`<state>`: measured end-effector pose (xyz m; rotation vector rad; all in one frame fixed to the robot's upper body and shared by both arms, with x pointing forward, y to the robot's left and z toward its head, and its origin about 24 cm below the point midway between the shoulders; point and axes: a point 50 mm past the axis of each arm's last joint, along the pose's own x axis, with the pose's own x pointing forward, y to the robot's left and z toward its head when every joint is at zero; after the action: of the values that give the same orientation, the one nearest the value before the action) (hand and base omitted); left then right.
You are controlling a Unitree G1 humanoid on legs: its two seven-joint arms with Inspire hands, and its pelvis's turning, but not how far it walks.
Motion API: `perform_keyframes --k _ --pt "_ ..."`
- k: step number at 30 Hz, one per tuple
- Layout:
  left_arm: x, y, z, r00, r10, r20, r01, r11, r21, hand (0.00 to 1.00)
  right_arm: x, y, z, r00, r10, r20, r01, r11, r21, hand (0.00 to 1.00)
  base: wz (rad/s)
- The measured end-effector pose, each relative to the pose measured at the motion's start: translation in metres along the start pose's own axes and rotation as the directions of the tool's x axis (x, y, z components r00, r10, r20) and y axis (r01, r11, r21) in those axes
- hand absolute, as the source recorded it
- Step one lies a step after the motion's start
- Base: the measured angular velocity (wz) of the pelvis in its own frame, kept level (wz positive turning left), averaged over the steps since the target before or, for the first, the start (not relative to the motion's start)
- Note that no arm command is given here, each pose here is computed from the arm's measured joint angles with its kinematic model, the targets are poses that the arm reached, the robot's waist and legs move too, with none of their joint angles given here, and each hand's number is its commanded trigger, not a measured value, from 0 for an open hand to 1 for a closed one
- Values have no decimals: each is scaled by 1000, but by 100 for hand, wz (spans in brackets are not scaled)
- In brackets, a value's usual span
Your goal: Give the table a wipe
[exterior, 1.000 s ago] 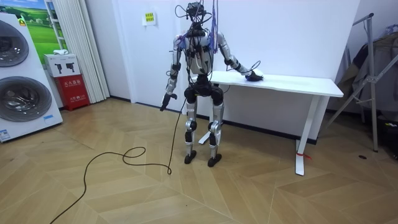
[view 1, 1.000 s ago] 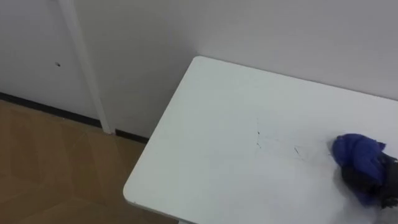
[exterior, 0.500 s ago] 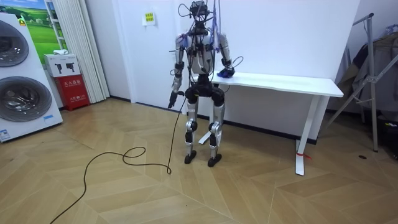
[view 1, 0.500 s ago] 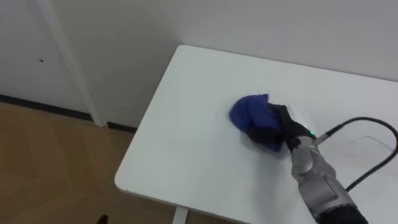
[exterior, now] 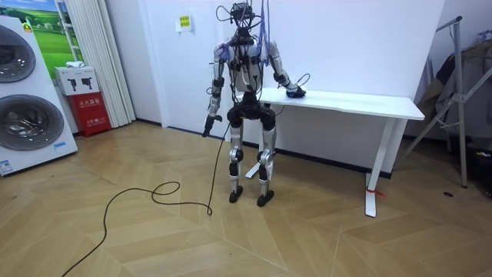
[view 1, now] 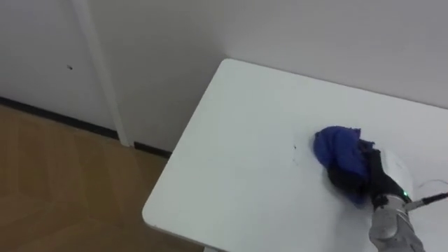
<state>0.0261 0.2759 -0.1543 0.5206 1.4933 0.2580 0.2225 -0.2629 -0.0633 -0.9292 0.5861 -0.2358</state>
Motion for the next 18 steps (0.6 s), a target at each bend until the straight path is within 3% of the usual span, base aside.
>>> perform_keyframes --k 5,10,16,18 --pt "-2 -4 34 996 0 84 -4 999 46 0 1 11 49 995 73 74 -72 997 -24 100 -48" --pt "-4 -4 52 993 -14 119 17 1000 -19 0 -12 27 111 943 215 254 -189 974 -124 100 -30" --pt "-1 -7 3 1000 -21 -1 21 999 -32 0 -2 18 90 949 200 242 -183 979 -91 100 18" --pt "-1 -5 -25 997 -16 -72 12 998 -63 0 4 7 53 982 128 142 -126 992 -17 100 53"
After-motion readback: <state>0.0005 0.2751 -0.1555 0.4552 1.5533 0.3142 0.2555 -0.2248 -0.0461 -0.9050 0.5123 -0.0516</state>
